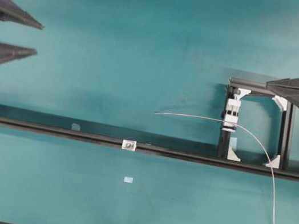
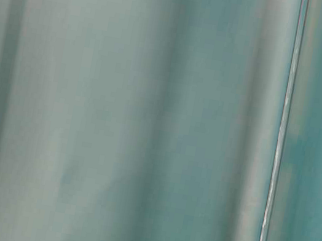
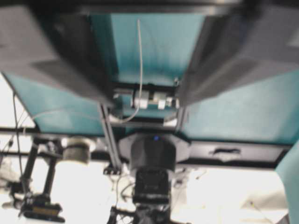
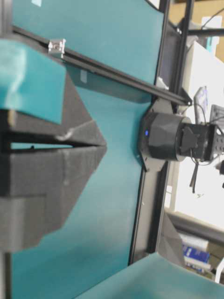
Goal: Insert the wire through the hole in the metal fitting marked with a red label. (retake)
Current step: 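Move the right gripper down toward the grey wire near the clamp fixture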
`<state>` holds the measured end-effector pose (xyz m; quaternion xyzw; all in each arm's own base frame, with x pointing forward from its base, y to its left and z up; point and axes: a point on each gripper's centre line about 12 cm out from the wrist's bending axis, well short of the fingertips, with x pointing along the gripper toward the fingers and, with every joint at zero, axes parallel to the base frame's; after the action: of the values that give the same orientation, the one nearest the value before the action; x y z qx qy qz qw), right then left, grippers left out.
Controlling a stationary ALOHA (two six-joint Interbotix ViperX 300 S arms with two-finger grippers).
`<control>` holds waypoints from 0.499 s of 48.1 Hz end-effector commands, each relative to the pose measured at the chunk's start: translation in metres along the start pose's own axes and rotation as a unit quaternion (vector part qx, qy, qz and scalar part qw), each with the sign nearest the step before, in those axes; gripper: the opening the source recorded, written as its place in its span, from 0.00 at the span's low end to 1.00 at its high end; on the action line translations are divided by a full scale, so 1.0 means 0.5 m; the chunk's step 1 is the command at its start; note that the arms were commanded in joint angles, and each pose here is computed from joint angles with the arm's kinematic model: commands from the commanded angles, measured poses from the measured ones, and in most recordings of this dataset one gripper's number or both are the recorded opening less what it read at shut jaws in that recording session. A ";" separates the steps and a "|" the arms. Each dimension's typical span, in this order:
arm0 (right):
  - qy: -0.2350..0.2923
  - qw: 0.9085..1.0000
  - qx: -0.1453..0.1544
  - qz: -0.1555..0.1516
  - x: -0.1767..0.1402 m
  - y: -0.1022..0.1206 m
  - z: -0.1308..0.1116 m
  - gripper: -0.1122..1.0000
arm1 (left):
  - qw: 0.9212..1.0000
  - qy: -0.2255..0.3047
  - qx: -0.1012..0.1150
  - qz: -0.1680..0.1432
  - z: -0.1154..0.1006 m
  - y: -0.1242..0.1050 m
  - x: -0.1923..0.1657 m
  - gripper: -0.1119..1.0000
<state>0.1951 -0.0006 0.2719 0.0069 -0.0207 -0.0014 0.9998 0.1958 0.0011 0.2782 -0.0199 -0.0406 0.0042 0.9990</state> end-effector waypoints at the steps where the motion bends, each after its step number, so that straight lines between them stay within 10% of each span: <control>1: -0.008 1.000 0.003 -0.004 0.005 -0.003 0.009 0.22 | 1.000 -0.001 0.000 -0.001 0.001 -0.001 0.003 0.40; 7: -0.004 1.000 0.003 -0.012 0.007 -0.010 0.006 0.49 | 1.000 0.001 0.000 -0.001 -0.001 -0.001 0.002 0.44; 24: 0.027 0.999 0.036 -0.017 0.029 -0.013 -0.019 0.50 | 0.998 0.067 -0.003 0.003 -0.063 0.002 0.030 0.44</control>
<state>0.2048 -0.0061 0.2589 0.0346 0.0094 -0.0154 0.9992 0.2046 0.0014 0.2521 -0.0219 0.0122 0.0060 0.9997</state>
